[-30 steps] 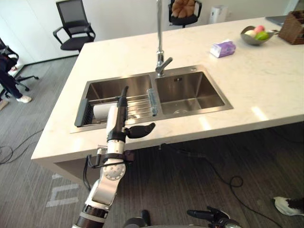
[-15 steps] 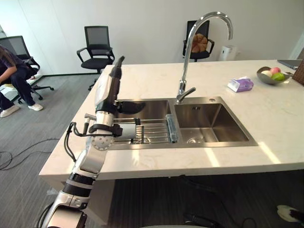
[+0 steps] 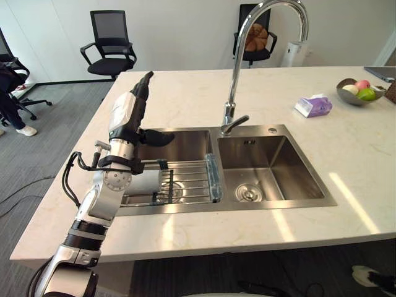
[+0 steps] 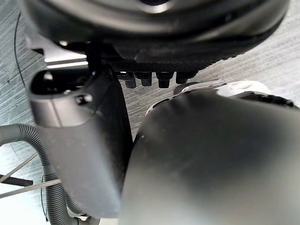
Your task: Walk over to the sink, pick up the cup, carry it to the dishwasher, place the cup inside the dishwasher, then close the dishwasher door
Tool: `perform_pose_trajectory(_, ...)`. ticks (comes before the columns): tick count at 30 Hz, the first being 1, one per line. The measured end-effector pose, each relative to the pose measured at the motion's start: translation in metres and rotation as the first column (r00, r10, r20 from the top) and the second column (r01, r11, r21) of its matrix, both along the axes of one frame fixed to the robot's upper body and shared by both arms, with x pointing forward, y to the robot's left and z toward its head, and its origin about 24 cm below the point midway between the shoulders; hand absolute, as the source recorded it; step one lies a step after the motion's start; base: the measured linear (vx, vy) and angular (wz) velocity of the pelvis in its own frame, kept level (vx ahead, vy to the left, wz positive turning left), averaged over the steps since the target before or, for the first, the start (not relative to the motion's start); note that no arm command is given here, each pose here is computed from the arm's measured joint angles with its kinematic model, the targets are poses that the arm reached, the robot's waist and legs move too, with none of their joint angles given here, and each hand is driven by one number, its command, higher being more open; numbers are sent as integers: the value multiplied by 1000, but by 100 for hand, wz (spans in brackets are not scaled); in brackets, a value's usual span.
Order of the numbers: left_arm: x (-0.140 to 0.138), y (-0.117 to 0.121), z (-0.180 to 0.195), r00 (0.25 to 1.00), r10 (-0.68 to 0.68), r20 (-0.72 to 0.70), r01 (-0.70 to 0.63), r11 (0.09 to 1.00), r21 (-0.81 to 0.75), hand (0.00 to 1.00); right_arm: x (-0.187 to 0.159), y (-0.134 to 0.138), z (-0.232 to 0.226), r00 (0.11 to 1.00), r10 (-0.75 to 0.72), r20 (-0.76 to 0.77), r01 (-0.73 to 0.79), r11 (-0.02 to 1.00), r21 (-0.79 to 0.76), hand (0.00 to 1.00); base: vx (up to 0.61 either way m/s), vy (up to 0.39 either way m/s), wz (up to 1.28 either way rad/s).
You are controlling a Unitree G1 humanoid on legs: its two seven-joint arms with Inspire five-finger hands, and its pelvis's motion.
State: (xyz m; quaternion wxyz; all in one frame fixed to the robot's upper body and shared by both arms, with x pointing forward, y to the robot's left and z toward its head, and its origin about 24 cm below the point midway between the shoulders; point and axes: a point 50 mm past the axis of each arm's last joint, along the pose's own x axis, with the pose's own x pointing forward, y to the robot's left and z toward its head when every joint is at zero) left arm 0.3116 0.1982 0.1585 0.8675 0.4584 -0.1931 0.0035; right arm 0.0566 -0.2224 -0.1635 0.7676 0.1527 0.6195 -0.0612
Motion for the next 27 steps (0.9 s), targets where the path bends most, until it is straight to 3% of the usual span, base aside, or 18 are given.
perform_pose_trajectory(12,-8,14,-16,981,-39,-192,114,911,397,100,-6,-3,-1,1000,4,-12,-4,1000,15,100,-84,51,0)
perform_pose_trajectory(27,-13,10,-56,915,-8,-403,225,838,496,100,-4,-3,-1,1000,16,-8,-16,1000,15,100,-69,-20,0)
